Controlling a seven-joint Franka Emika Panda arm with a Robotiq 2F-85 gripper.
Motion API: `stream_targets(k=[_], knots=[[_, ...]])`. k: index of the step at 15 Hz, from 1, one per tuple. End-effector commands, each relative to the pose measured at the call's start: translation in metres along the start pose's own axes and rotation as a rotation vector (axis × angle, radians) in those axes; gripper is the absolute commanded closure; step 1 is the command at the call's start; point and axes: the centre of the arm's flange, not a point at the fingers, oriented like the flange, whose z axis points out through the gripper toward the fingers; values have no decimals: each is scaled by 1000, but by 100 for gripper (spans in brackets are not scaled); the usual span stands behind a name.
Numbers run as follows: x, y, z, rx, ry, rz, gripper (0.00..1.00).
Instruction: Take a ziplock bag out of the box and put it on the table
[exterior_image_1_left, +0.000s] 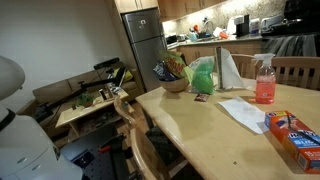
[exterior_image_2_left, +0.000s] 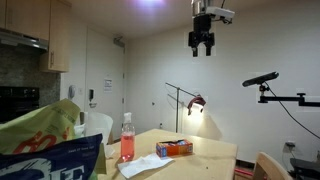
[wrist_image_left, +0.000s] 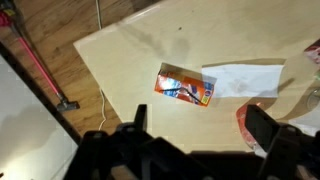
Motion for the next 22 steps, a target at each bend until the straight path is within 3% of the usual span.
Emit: stream_targets(k=[1, 3, 9, 11, 12, 17, 22], knots=[[29, -2, 42, -107, 67, -54, 0], [40, -3, 65, -127, 30, -70, 0], [68, 9, 126, -74, -143, -54, 0], [78, 16, 141, -62, -158, -28, 0], [58, 12, 139, -76, -130, -40, 0], [60, 13, 147, -78, -140, -36, 0], [56, 4, 180, -126, -178, -293, 0]])
